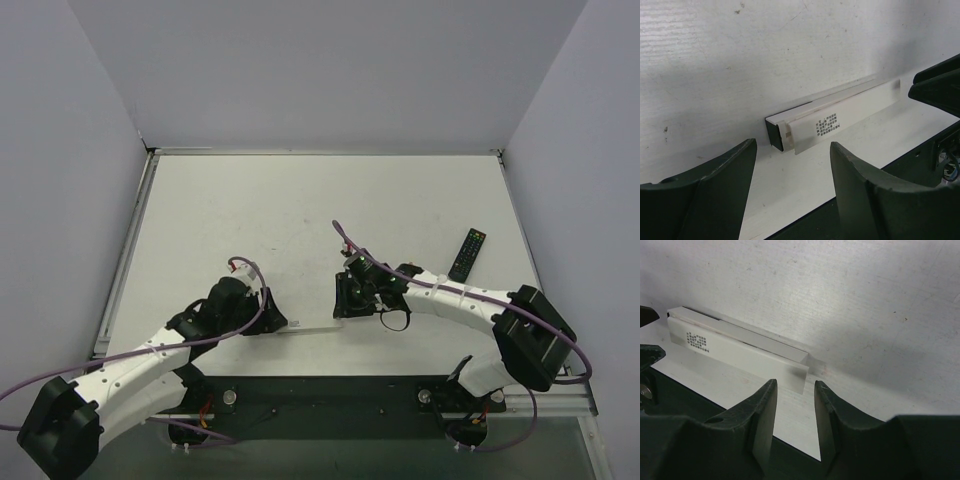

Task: Load the batteries into the remote control
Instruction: Load the battery cover into the remote control.

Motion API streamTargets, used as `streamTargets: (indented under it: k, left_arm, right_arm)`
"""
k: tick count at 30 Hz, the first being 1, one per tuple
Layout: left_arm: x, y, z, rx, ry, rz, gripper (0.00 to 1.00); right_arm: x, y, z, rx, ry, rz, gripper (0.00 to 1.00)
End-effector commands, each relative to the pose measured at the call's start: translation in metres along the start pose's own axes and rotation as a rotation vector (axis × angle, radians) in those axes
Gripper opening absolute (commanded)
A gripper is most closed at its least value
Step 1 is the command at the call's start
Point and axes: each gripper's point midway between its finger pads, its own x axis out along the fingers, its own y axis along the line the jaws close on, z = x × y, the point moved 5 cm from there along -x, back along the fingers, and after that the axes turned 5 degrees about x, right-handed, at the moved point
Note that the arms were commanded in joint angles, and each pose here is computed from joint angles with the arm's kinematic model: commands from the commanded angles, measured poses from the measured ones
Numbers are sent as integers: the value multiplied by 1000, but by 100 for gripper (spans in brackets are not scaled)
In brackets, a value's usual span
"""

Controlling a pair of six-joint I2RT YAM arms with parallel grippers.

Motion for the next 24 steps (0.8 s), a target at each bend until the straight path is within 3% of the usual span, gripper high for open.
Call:
streamTargets:
  k: [1,24]
  left_arm:
    - [3,-11,12,2,-59,-39,70]
    - [14,-17,4,8,-7,-70,57]
  right_arm:
    - [6,-4,-2,34,20,-14,31]
    - [17,1,-7,25,75,18,29]
